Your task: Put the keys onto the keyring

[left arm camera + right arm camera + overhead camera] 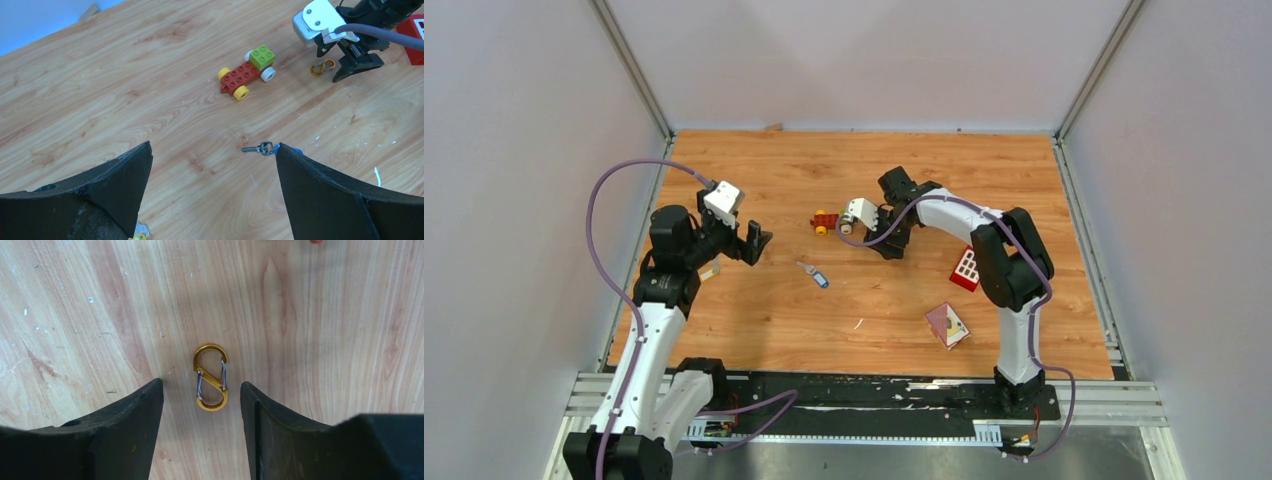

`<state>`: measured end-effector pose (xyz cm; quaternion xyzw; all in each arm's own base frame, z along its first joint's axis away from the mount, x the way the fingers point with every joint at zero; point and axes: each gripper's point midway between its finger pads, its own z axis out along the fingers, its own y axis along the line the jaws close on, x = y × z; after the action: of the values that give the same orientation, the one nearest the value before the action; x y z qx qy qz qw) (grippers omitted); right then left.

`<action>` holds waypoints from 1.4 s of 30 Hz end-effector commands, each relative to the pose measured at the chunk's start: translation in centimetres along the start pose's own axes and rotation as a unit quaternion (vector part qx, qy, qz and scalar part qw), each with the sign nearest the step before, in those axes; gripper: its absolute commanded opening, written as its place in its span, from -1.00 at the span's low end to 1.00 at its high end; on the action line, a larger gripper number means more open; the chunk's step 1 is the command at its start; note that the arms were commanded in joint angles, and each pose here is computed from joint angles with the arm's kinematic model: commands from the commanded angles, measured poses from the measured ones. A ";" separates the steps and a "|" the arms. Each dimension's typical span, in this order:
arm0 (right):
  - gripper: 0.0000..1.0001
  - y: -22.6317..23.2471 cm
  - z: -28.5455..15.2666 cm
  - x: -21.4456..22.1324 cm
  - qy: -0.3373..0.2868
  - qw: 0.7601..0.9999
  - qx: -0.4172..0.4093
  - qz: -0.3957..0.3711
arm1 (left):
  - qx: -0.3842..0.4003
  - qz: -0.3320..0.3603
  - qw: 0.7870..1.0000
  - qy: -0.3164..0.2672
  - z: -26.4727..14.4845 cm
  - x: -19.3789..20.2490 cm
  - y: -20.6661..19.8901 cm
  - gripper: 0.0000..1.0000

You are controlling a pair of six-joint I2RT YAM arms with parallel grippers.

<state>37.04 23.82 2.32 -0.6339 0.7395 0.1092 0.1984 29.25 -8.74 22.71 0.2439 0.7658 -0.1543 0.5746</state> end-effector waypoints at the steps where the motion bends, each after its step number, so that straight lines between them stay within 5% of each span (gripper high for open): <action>1: 0.11 0.4 0.3 2.0 0.009 1.000 -0.020 0.005 | -0.003 0.018 1.000 -0.016 0.0 -0.8 0.3 1.00; 20: -0.62 -0.8 0.6 1.7 -0.009 0.999 0.015 0.033 | 0.006 0.037 0.999 -0.004 0.2 -0.4 0.4 1.00; 27: -0.70 0.1 -1.0 0.3 -0.050 0.998 0.009 0.040 | 0.032 0.061 0.998 0.003 0.4 -0.1 -0.2 1.00; 42: -0.77 2.4 -5.3 -3.1 -0.141 0.988 0.004 0.056 | 0.119 -0.031 0.992 0.019 3.4 1.3 -2.5 0.92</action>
<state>33.78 23.23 4.26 -0.5817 0.7572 0.1781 0.2379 29.49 -10.85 19.07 0.2904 0.7760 -0.2184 0.5155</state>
